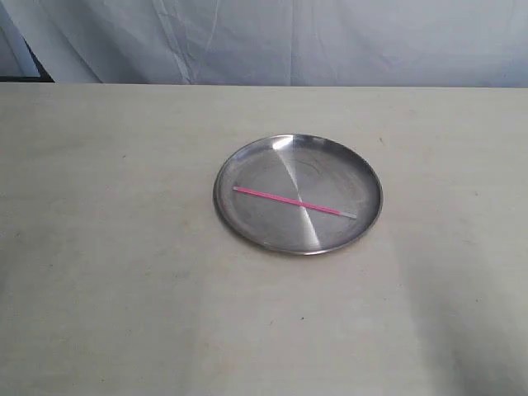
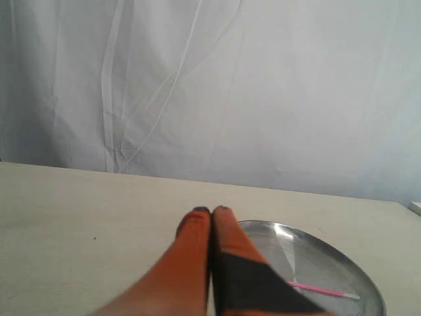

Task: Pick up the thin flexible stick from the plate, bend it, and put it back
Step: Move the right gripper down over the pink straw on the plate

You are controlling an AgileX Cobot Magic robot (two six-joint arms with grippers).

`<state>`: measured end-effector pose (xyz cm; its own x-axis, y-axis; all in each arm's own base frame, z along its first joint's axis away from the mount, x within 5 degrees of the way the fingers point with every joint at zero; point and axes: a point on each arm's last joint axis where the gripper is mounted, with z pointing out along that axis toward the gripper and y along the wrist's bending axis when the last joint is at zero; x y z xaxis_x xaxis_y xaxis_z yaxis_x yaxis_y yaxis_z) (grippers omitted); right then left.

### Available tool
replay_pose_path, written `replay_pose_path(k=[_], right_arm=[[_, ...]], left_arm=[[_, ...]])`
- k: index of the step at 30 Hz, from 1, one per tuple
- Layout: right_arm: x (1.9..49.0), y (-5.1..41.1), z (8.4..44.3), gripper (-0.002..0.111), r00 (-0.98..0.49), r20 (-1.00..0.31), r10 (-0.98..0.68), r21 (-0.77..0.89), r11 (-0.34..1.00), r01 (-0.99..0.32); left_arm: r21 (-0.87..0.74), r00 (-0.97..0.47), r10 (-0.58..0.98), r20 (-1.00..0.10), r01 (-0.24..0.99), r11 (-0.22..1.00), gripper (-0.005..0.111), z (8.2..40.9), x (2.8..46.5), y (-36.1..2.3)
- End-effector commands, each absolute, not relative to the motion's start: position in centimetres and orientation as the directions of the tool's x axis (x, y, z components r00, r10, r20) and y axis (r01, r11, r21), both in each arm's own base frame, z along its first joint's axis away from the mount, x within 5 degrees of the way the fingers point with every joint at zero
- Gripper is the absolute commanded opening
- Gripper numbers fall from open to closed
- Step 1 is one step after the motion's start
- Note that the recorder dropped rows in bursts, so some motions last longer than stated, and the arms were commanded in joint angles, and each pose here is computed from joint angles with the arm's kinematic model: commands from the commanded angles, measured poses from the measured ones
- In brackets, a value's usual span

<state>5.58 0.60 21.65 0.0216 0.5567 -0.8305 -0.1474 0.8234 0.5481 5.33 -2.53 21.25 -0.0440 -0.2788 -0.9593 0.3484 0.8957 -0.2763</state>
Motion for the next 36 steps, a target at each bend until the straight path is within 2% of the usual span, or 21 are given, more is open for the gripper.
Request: replay_pose_path(k=[1, 3, 4, 6, 8, 10, 12, 13, 15, 16, 18, 20, 21, 23, 24, 27, 30, 33, 36], right_arm=[[5.5, -0.7, 22.3, 0.000, 0.153, -0.652, 0.743, 0.734, 0.669, -0.118], [5.3, -1.6, 23.1, 0.000, 0.243, -0.546, 0.802, 0.802, 0.584, -0.126], [4.7, -2.1, 25.0, 0.000, 0.296, -0.378, 0.877, 0.869, 0.446, -0.212], [3.5, -2.9, 28.2, 0.000, 0.374, -0.211, 0.903, 0.876, 0.344, -0.338], [2.5, -3.4, 30.4, 0.000, 0.492, -0.241, 0.836, 0.814, 0.450, -0.367], [2.2, -3.3, 33.1, 0.000, 0.622, -0.422, 0.660, 0.676, 0.686, -0.269], [3.9, -2.8, 35.6, 0.000, 0.637, -0.588, 0.499, 0.550, 0.824, -0.138], [5.3, -2.3, 36.9, 0.000, 0.604, -0.673, 0.426, 0.476, 0.875, -0.087], [10.4, -0.2, 39.3, 0.000, 0.389, -0.892, 0.231, 0.234, 0.971, -0.041], [14.1, 1.3, 40.2, 0.000, 0.198, -0.976, 0.090, 0.073, 0.993, -0.091], [19.7, 3.1, 40.3, 0.000, -0.104, -0.993, -0.055, -0.034, 0.980, -0.198], [24.9, 4.4, 38.9, 0.000, -0.363, -0.922, -0.134, -0.026, 0.957, -0.288], [28.2, 5.2, 37.7, 0.000, -0.519, -0.834, -0.188, 0.004, 0.938, -0.347], [32.0, 6.3, 36.0, 0.000, -0.685, -0.680, -0.261, 0.069, 0.908, -0.414], [34.7, 6.9, 33.7, 0.000, -0.769, -0.562, -0.303, 0.119, 0.891, -0.438], [39.6, 8.0, 28.9, 0.000, -0.856, -0.330, -0.398, 0.190, 0.860, -0.473], [42.7, 9.1, 23.3, 0.005, -0.877, -0.229, -0.422, 0.213, 0.857, -0.468], [43.2, 10.5, 19.1, 0.020, -0.877, -0.136, -0.462, 0.233, 0.845, -0.481], [43.2, 11.8, 16.5, 0.040, -0.859, -0.074, -0.507, 0.224, 0.831, -0.510]], left_arm=[[-0.273, -0.046, -0.275, -0.960, 0.352, 0.895, 0.000, 21.1, 5.3, -2.5], [-0.273, -0.046, -0.275, -0.960, 0.352, 0.895, 0.000, 21.1, 5.3, -2.5], [-0.273, -0.046, -0.275, -0.960, 0.352, 0.895, 0.000, 21.1, 5.3, -2.5], [-0.273, -0.046, -0.275, -0.960, 0.352, 0.895, 0.000, 21.1, 5.3, -2.5], [-0.273, -0.046, -0.275, -0.960, 0.352, 0.895, 0.000, 21.1, 5.3, -2.5], [-0.273, -0.046, -0.275, -0.960, 0.352, 0.895, 0.000, 21.1, 5.3, -2.5], [-0.273, -0.046, -0.275, -0.960, 0.352, 0.895, 0.000, 21.1, 5.3, -2.5], [-0.273, -0.046, -0.275, -0.960, 0.352, 0.895, 0.000, 21.1, 5.3, -2.5], [-0.273, -0.046, -0.275, -0.960, 0.352, 0.895, 0.000, 21.1, 5.3, -2.5], [-0.273, -0.046, -0.275, -0.960, 0.352, 0.895, 0.000, 21.1, 5.3, -2.5], [-0.273, -0.046, -0.275, -0.960, 0.352, 0.895, 0.000, 21.1, 5.3, -2.5], [-0.273, -0.046, -0.275, -0.960, 0.352, 0.895, 0.000, 21.1, 5.3, -2.5], [-0.273, -0.046, -0.275, -0.960, 0.352, 0.895, 0.000, 21.1, 5.3, -2.5], [-0.273, -0.046, -0.275, -0.960, 0.352, 0.895, 0.000, 21.1, 5.3, -2.5], [-0.273, -0.046, -0.275, -0.960, 0.352, 0.895, 0.000, 21.1, 5.3, -2.5], [-0.273, -0.046, -0.275, -0.960, 0.352, 0.895, 0.000, 21.1, 5.3, -2.5], [-0.273, -0.047, -0.275, -0.960, 0.354, 0.894, 0.000, 21.1, 5.3, -2.5], [-0.273, -0.047, -0.275, -0.960, 0.354, 0.894, 0.000, 21.1, 5.3, -2.5], [-0.273, -0.047, -0.275, -0.960, 0.354, 0.894, 0.000, 21.1, 5.3, -2.5]])
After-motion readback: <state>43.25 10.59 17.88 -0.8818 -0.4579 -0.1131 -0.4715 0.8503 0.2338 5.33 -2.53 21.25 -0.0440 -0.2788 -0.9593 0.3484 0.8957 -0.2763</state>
